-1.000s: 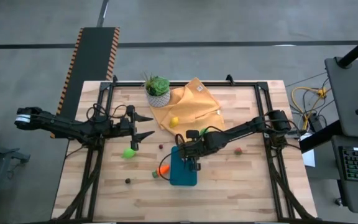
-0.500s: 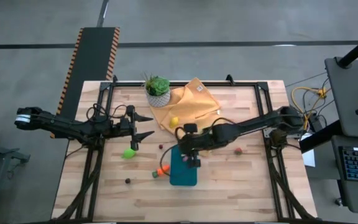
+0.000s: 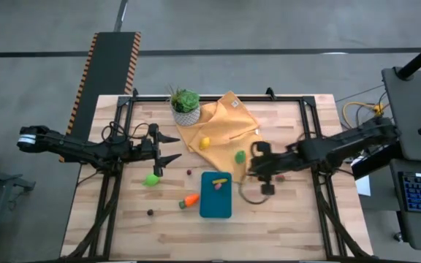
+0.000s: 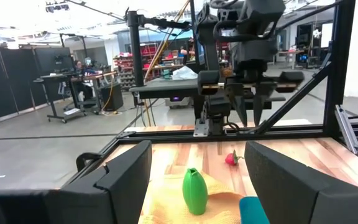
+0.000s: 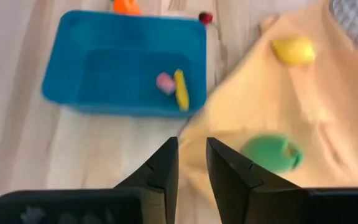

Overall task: Pick and placing Produce into tupperware
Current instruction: Put the strawberry into the bin

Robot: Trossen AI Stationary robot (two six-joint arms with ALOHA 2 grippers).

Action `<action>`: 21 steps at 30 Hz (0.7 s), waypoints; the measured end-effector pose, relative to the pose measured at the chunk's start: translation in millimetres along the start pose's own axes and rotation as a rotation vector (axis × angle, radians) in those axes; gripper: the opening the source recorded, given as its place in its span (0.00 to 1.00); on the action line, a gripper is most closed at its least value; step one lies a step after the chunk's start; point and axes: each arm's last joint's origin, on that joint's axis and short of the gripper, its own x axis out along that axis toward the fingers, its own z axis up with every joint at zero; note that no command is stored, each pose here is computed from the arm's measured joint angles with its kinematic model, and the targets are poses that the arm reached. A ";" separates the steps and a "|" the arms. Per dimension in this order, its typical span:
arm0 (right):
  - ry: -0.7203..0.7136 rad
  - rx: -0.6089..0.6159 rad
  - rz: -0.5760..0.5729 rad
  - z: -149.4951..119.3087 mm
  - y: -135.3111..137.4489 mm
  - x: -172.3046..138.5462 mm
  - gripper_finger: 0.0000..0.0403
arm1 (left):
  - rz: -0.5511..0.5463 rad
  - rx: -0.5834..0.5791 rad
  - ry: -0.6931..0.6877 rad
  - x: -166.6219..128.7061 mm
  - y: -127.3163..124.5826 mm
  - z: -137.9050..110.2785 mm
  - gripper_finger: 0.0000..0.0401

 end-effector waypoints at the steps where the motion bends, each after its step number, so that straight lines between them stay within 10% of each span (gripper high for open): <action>1: -0.003 0.032 0.007 -8.9 -0.4 -5.4 0.18 | 0.000 0.000 0.000 0.0 0.0 0.0 0.61; 11: 0.049 0.376 0.081 -86.9 -3.0 -22.6 0.19 | 0.000 0.000 0.000 0.0 0.0 0.0 0.61; 21: 0.213 0.354 0.057 -125.0 2.6 4.1 0.17 | 0.000 0.000 0.001 -0.1 0.0 -0.4 0.61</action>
